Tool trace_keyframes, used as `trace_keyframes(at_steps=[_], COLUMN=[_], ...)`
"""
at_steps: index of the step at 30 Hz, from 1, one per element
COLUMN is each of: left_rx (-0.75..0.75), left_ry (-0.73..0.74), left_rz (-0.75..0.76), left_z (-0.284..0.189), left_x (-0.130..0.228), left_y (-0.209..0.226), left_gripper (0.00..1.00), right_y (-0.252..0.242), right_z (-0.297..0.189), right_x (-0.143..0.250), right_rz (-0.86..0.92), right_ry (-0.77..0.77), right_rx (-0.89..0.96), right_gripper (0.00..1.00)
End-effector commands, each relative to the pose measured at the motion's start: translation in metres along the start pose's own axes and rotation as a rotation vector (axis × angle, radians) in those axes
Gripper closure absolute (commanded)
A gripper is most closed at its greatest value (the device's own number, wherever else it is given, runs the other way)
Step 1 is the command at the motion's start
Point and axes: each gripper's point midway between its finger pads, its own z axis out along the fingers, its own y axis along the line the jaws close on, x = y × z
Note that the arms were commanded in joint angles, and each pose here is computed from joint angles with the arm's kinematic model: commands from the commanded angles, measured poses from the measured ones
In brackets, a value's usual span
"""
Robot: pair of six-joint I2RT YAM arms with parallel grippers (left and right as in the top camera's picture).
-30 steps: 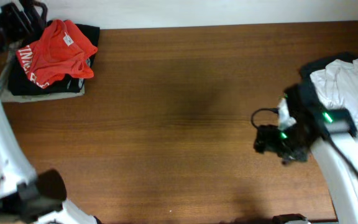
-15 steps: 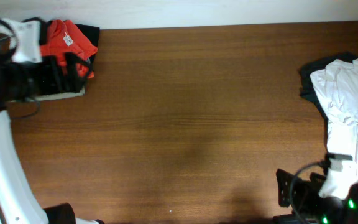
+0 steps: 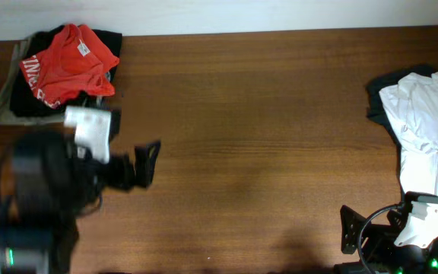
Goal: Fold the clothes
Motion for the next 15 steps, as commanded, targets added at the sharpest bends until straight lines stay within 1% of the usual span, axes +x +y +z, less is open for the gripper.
trace_keyframes(at_steps=[1, 4, 15], left_rx=[-0.063, -0.091, -0.092], left_ry=[-0.127, -0.173, -0.167], left_rz=[0.024, 0.035, 0.033], left_z=[-0.019, -0.026, -0.026], left_x=[0.018, 0.028, 0.034], left_y=[0.006, 0.009, 0.009], left_gripper=[0.01, 0.01, 0.01], right_y=[-0.003, -0.003, -0.003], right_z=[-0.001, -0.001, -0.001], right_x=[-0.002, -0.002, -0.002], right_rz=[0.008, 0.008, 0.008], right_ry=[-0.012, -0.012, -0.012], right_rx=[0.018, 0.018, 0.018], right_gripper=[0.01, 0.01, 0.01])
